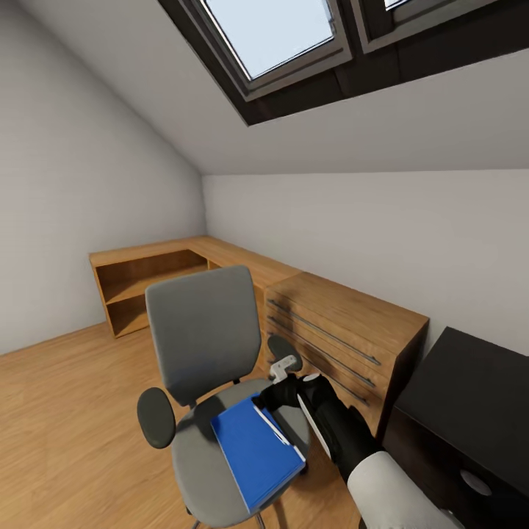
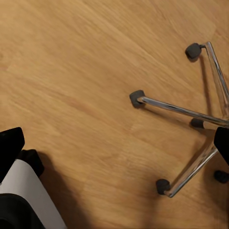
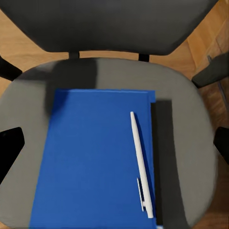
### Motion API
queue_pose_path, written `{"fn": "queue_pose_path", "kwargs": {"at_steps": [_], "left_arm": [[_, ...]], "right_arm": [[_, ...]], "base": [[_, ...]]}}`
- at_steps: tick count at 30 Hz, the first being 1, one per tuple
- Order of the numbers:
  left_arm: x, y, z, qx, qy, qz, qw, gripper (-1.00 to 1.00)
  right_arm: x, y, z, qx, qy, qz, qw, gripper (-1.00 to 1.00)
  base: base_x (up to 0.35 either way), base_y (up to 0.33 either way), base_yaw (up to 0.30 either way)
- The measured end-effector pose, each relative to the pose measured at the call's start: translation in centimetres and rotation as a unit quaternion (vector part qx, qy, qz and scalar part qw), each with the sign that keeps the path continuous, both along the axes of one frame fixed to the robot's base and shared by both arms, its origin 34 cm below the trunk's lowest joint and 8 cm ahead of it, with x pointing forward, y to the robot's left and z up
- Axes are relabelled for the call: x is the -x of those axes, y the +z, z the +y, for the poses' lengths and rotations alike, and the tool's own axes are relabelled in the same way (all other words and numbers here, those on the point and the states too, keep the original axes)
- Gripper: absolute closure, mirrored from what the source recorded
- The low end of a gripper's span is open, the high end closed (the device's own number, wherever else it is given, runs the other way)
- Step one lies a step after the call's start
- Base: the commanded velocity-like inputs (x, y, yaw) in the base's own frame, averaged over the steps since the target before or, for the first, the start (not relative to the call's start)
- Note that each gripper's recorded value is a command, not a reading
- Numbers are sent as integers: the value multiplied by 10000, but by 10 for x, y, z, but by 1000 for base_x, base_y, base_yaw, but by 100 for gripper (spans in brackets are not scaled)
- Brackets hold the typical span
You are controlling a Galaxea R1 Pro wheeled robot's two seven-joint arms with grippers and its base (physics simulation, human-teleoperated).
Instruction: In the bedroom, organize the workspace by keeping the computer under the desk, ensuring the monitor is on the desk, placing the keyboard on the desk next to the monitor, placing the mouse on the desk next to the keyboard, moving the folder from the swivel chair onto the desk next to the mouse, stacking the notebook on top of the folder with the pen on top of the notebook, and positioning the swivel chair next to the desk.
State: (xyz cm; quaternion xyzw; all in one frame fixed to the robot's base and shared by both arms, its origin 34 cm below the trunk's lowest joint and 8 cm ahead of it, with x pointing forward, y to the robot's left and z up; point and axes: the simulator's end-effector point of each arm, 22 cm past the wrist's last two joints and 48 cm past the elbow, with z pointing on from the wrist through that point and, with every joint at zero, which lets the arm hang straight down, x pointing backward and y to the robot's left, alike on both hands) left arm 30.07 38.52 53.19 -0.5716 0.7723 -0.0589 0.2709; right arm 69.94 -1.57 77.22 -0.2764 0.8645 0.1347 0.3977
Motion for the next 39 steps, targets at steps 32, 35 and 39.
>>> {"fn": "queue_pose_path", "kwargs": {"at_steps": [32, 35, 39], "left_arm": [[-27, -3, 0, -170, -311, -365, 9987, -100], [-29, -6, 2, -338, -460, -385, 9976, -100], [-29, -13, 2, -344, -462, -399, 9975, -100]], "right_arm": [[22, -41, -2, 240, -12, 85, 9997, -100], [15, -22, 1, 143, -16, -191, 9997, -100], [16, -31, 0, 157, -22, -176, 9997, -100]], "base": [[0, 0, 0], [0, 0, 0], [0, 0, 0]]}}
